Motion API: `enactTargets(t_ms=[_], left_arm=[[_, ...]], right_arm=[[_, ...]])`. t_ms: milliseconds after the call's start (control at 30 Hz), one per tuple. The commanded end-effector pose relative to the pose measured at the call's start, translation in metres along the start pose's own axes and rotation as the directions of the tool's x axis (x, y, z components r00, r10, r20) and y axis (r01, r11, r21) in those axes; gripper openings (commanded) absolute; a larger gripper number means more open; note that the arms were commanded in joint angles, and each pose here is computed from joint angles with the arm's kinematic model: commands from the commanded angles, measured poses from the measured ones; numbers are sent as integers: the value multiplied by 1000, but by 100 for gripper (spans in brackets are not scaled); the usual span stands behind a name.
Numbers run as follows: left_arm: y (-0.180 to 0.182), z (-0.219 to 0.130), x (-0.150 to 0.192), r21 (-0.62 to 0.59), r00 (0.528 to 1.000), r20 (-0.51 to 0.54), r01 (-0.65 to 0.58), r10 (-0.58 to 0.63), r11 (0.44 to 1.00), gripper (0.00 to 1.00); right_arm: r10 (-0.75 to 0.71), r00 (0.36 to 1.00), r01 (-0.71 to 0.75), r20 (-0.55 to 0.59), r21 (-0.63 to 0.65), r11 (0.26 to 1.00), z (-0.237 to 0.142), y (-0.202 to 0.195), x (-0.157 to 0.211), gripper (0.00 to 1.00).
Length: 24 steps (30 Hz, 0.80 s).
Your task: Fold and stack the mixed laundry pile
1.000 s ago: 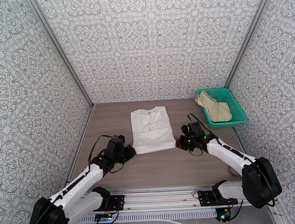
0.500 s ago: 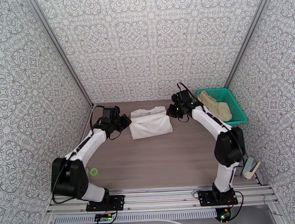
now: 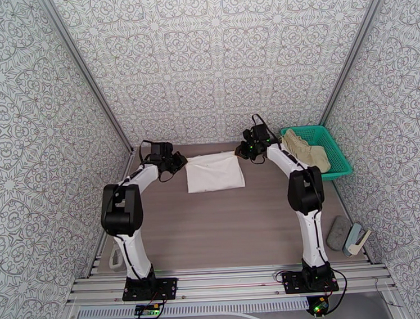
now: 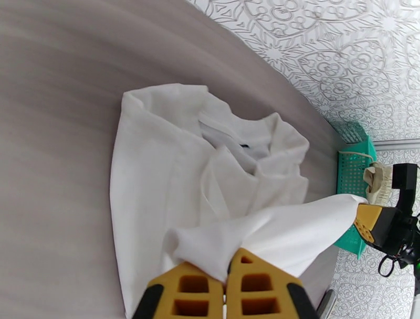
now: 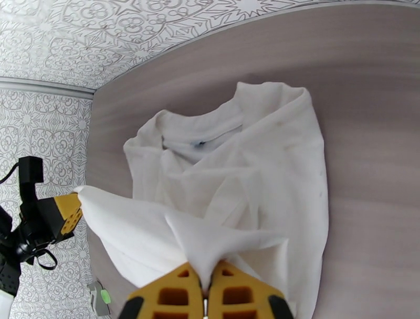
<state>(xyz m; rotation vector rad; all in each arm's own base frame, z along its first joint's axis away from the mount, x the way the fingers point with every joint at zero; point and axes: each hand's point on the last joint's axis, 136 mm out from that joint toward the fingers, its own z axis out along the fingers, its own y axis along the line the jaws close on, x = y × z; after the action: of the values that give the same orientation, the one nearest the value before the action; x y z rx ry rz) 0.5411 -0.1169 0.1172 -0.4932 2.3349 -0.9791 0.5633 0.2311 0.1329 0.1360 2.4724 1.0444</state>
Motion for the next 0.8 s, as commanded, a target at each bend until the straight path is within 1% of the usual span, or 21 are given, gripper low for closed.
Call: enactTargets(t_ms=[0, 67, 167, 200, 233, 367, 433, 533, 600, 767], left_arm=[[-2, 8, -36, 67, 996, 83, -14, 8, 998, 0], [5, 18, -41, 75, 996, 93, -11, 4, 997, 0], [15, 30, -52, 90, 992, 127, -11, -1, 996, 3], [22, 39, -53, 89, 992, 127, -7, -4, 996, 5], [25, 43, -56, 93, 991, 136, -8, -5, 996, 7], [28, 51, -70, 137, 983, 182, -3, -23, 991, 8], [28, 53, -74, 147, 981, 194, -2, -27, 989, 13], [26, 53, -76, 162, 979, 202, 0, -33, 987, 30], [22, 51, -79, 173, 977, 209, -5, -32, 985, 33], [12, 31, -93, 179, 968, 248, -28, -18, 983, 40]], right_arm=[[-21, 996, 26, 82, -61, 998, 8, -11, -32, 0], [-21, 997, 27, 78, -77, 997, 21, -20, -34, 0], [-31, 996, 42, 88, -116, 992, 41, -28, -37, 0], [-33, 995, 45, 93, -130, 990, 45, -29, -39, 1], [-34, 995, 48, 98, -144, 988, 49, -30, -41, 3], [-18, 991, 46, 129, -220, 975, 60, -27, -51, 8], [-10, 990, 44, 140, -244, 969, 60, -23, -56, 15], [-6, 988, 45, 154, -252, 967, 60, -21, -61, 31], [0, 986, 42, 165, -248, 968, 58, -22, -65, 35], [8, 981, 41, 192, -254, 966, 46, -19, -78, 37]])
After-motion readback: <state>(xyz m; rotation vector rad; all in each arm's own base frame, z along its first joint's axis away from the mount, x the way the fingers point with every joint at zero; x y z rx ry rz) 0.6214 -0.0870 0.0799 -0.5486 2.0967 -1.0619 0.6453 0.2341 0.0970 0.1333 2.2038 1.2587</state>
